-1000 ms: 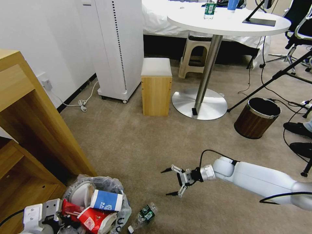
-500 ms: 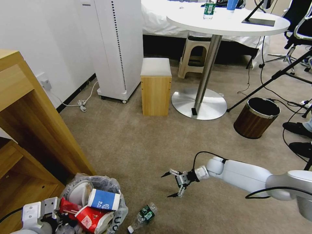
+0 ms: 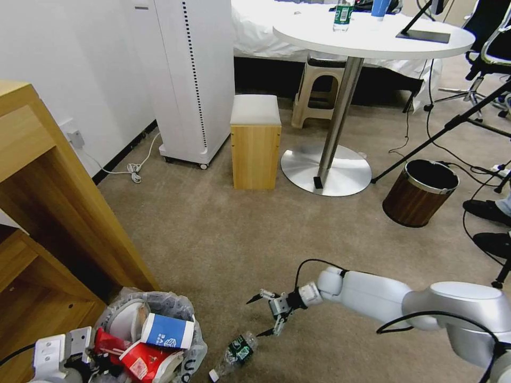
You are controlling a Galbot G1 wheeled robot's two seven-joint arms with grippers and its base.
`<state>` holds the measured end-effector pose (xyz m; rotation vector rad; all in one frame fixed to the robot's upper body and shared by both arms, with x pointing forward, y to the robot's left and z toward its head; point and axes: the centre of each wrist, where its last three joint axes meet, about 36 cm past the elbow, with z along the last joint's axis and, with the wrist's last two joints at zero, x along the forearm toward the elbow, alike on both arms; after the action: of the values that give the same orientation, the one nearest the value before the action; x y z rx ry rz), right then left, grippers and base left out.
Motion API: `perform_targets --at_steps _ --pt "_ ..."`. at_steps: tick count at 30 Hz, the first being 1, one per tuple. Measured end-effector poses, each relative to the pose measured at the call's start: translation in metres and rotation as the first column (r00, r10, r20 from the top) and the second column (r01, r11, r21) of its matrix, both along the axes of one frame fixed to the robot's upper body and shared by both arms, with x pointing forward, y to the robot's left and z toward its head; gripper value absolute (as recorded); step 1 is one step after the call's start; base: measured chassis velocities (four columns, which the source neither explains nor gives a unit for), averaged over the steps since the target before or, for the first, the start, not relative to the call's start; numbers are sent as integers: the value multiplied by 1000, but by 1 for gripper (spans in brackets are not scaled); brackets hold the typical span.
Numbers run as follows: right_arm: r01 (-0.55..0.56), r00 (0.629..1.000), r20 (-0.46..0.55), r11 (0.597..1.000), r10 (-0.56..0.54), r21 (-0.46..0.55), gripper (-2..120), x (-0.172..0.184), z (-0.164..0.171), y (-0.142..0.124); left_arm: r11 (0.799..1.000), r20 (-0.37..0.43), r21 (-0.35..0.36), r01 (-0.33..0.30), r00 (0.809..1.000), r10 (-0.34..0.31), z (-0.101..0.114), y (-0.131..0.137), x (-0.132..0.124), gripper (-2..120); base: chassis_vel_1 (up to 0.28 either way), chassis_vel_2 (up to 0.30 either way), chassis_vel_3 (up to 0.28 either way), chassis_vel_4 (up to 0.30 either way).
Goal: Pick up the trash bin and place the garbage on the floor into it.
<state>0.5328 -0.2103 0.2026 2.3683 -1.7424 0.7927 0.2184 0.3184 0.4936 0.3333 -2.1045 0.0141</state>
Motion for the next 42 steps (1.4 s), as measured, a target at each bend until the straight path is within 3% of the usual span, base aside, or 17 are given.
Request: perform_targets --at_steps 22,31,42 --pt "61 996 -58 997 -63 -37 100 -37 -55 18 1000 -3 11 -11 1000 11 -7 -2 -16 0 0 0 0 0" --pt "107 987 -117 994 -108 -13 100 -70 -77 22 1000 -2 21 -13 1000 13 -10 -4 -20 0 0 0 0 0" --pt "152 979 -135 988 -153 -20 100 -79 -80 8 999 4 28 -17 1000 16 -11 -5 -23 0 0 0 0 0"
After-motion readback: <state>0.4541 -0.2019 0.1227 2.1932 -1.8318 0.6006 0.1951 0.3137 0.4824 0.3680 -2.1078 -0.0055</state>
